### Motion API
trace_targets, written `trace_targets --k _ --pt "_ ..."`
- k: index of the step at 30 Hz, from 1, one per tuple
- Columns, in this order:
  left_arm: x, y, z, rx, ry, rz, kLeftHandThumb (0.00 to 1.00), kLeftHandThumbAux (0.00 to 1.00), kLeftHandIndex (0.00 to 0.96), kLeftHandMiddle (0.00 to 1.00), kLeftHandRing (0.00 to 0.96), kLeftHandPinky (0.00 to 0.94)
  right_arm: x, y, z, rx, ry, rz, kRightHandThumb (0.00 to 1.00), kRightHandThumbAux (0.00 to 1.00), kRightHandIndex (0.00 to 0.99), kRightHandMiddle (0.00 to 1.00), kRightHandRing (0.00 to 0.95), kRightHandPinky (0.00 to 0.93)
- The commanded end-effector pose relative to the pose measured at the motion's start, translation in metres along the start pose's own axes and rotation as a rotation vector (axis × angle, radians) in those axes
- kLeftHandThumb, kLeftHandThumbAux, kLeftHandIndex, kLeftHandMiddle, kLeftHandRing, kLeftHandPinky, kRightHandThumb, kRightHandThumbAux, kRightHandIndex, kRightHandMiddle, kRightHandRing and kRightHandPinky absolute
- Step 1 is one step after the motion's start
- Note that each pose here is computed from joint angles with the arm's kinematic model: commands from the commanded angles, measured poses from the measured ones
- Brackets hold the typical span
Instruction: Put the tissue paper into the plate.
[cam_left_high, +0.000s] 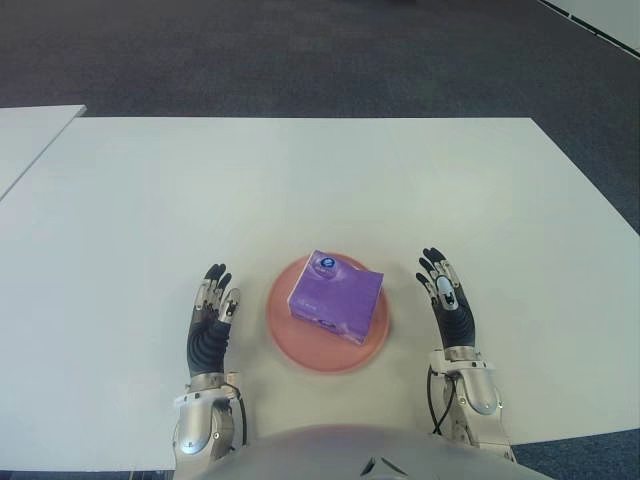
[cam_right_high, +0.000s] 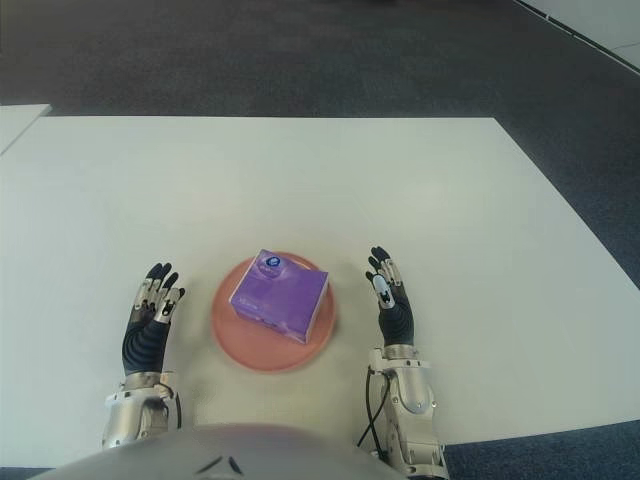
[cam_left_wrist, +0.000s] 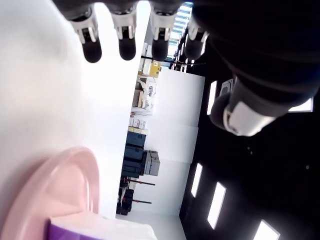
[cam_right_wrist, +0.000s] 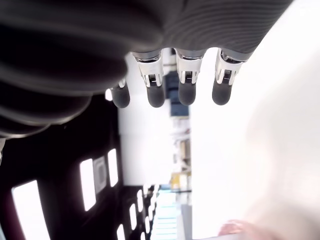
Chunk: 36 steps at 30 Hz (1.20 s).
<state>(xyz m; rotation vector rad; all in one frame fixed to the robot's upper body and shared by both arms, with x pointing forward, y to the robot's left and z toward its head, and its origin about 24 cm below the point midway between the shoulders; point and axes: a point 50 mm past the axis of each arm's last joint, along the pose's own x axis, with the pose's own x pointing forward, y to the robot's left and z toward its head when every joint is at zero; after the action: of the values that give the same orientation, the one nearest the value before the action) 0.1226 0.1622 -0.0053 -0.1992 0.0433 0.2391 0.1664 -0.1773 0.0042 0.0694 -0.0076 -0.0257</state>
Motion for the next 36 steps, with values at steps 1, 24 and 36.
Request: trace_targets --k 1,24,36 --pt "-0.005 0.0 -0.003 -0.017 0.033 0.004 0.136 0.541 0.083 0.026 0.0 0.0 -0.011 0.002 -0.008 0.007 0.058 0.013 0.034 0.321 0.0 0.0 0.0 0.0" --pt "-0.019 -0.005 -0.005 -0.144 0.158 -0.004 0.136 0.505 0.064 0.031 0.009 0.017 -0.013 0.004 -0.035 0.039 0.188 -0.036 0.03 0.36 0.0 0.0 0.0 0.0" --pt "-0.022 -0.009 -0.01 -0.095 0.206 -0.014 0.098 0.516 0.036 0.018 0.001 0.015 -0.013 0.003 -0.038 0.066 0.221 -0.067 0.051 0.392 0.0 0.0 0.0 0.0"
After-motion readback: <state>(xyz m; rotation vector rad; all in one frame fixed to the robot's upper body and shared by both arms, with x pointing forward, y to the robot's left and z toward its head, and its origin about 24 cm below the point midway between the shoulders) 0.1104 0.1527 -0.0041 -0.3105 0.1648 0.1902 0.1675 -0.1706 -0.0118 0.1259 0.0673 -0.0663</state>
